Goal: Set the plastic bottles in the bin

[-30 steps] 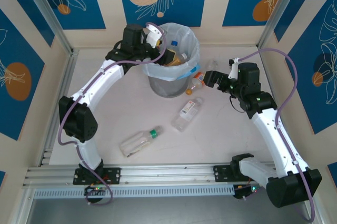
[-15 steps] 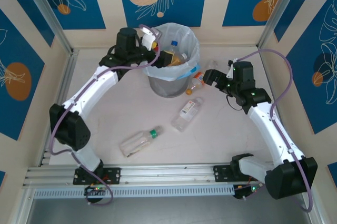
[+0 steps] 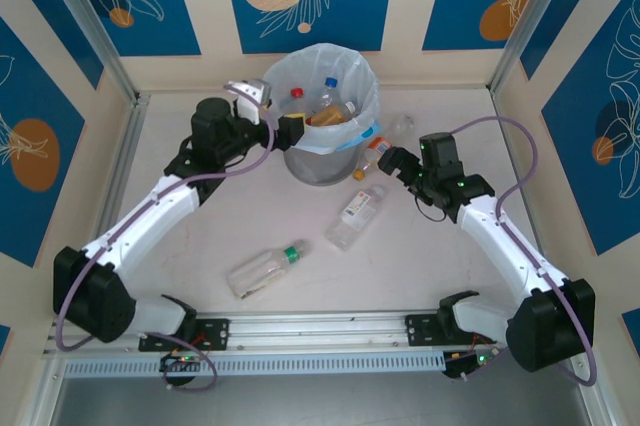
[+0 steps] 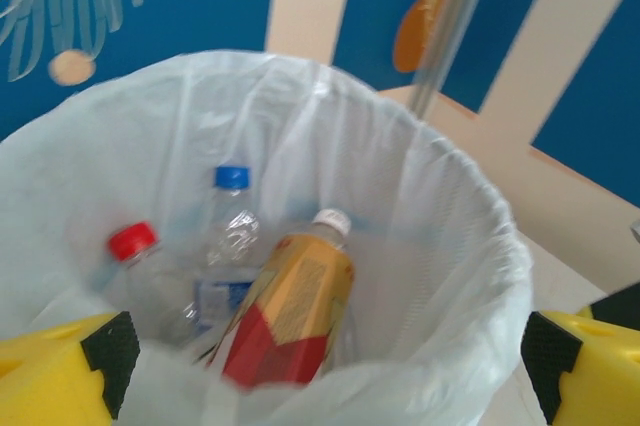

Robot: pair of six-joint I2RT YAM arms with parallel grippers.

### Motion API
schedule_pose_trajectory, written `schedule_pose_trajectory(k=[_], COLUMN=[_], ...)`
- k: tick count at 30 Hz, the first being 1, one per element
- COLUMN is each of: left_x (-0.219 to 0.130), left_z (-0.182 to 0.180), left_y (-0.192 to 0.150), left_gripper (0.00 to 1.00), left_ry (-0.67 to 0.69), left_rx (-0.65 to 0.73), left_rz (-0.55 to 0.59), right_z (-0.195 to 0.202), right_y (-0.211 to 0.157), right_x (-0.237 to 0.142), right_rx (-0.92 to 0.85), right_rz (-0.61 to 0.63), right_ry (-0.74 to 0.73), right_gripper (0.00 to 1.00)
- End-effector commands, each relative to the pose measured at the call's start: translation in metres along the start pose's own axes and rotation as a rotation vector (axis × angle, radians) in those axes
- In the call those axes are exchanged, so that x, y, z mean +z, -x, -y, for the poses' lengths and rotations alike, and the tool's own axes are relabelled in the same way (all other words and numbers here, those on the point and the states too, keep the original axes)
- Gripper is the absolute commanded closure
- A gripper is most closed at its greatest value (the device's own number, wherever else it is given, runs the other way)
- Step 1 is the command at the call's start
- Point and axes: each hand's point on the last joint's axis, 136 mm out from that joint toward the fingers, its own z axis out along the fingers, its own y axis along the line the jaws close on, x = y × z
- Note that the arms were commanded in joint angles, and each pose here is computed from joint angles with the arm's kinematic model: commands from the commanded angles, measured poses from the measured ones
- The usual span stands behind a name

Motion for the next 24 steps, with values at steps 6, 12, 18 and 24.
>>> schedule_pose_trajectory(k=[6,12,18,24], left_x=[-0.051,-0.079,-0.089,-0.09], left_z=[-0.044,-0.073,-0.087,-0.09], left_y=[-0.017,-0.049,-0.066,-0.07], left_gripper=[0.01,0.01,0.01,0.01], left_ry=[0.293,0.472,0.549,0.561], left_rx=[-0.095,-0.121,-0.134,-0.125], left_rz=[0.079,0.051,0.029,0.012], right_z=[0.02,0.028,0.016,0.004], right_y=[-0.03,-0.05,-0.072,-0.1], right_x=[0.021,0.031,0.051,0.071], right_rx=[0.137,0.124,0.035,-0.038], right_rz=[0.023,0.035,-0.027,-0.094], right_ry=[-0.122,-0.266,-0.344,-0.394], right_gripper=[0.01,0.0,0.0,0.01])
